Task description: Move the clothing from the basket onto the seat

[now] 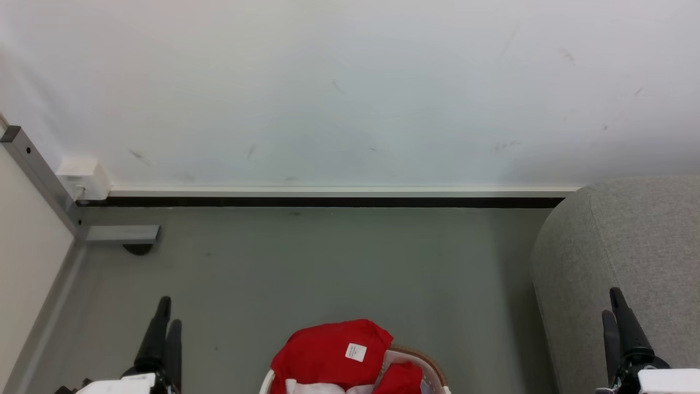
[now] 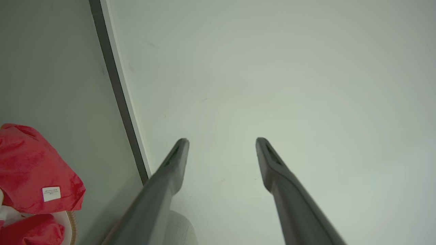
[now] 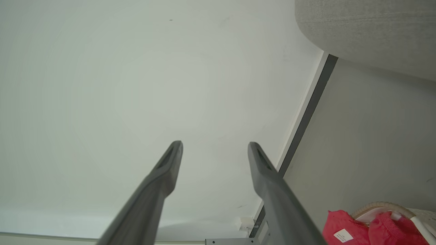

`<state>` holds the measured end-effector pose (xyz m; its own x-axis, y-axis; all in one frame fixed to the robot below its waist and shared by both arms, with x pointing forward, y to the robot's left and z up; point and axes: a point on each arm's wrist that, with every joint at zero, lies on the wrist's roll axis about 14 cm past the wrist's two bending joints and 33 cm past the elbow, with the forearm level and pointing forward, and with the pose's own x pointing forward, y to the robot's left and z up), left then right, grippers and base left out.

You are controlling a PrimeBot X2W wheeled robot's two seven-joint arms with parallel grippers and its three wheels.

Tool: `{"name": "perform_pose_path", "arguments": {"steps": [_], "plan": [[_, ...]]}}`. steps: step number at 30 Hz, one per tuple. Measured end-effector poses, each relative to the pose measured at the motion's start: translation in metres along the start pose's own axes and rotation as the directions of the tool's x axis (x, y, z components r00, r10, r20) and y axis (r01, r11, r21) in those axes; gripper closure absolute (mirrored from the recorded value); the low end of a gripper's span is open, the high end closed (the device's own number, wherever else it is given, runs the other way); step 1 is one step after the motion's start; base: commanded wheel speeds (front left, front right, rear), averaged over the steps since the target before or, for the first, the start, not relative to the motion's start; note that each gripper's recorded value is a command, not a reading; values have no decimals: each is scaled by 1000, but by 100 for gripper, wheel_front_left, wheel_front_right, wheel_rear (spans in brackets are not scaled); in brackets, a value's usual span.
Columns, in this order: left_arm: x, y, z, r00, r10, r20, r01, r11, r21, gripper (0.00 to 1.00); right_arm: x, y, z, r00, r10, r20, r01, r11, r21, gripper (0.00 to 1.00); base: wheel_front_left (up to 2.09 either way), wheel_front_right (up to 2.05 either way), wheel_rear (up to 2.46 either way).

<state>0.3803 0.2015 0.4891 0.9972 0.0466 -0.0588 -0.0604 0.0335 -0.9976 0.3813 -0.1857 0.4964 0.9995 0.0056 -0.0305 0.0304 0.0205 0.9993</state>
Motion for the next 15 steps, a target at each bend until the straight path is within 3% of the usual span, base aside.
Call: {"name": "perform_pose_path", "arguments": {"steps": [9,15], "plan": [[2,-9,1,1000,-27,15,24,990,138,0,2,12,-4,999,35,-9,-35,992,-123,0,0,0,0],[3,-14,0,999,-44,18,38,965,260,0,2,19,-8,998,56,-18,-59,972,-229,0,0,0,0]]}}
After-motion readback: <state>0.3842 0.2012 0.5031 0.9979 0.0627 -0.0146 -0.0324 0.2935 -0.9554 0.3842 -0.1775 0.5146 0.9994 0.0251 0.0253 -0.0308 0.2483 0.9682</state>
